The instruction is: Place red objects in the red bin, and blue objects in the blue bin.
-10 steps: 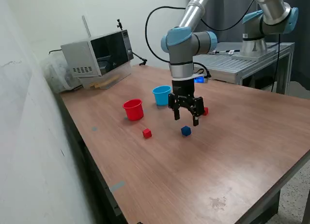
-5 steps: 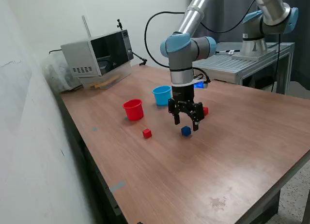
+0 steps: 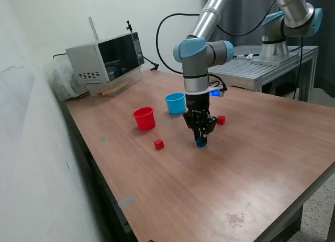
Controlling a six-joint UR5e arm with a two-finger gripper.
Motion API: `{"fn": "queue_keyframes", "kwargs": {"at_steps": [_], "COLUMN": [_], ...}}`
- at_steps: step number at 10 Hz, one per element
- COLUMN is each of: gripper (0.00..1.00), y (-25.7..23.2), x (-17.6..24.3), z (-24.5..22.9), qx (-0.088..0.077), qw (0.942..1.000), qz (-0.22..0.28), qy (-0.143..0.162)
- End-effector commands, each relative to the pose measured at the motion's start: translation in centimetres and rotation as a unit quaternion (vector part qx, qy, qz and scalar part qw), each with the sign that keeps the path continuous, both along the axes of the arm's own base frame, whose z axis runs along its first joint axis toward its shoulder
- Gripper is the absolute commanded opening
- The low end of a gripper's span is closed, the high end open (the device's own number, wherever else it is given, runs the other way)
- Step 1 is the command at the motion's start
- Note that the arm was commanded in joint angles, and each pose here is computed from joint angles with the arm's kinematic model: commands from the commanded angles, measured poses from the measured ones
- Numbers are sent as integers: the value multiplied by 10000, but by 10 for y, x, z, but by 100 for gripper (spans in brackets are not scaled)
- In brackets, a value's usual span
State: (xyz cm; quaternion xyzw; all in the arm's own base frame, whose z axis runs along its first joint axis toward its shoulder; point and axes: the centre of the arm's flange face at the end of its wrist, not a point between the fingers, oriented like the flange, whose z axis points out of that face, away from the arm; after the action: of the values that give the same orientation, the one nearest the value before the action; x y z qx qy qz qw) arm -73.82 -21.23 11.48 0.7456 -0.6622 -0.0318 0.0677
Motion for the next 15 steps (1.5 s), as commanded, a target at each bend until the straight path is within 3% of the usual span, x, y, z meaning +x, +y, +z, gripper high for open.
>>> {"fn": "queue_keyframes", "kwargs": {"at_steps": [1,3,7,8,10,12,15], "gripper": [0,0,0,0,0,0,0], "y": [7,7,24,31,137,205,249], "x": [1,7,81,94,93,91,98], "z": [4,60,184,181,172,167,154], "qx": [362,364,319,359,388,411,418], "qw": [9993,9992,9985,9987,9948,9902,9879], "qz": [-27,-21,-88,-128,-930,-1335,-1490], "qy": [-4,158,429,339,148,73,-94]}}
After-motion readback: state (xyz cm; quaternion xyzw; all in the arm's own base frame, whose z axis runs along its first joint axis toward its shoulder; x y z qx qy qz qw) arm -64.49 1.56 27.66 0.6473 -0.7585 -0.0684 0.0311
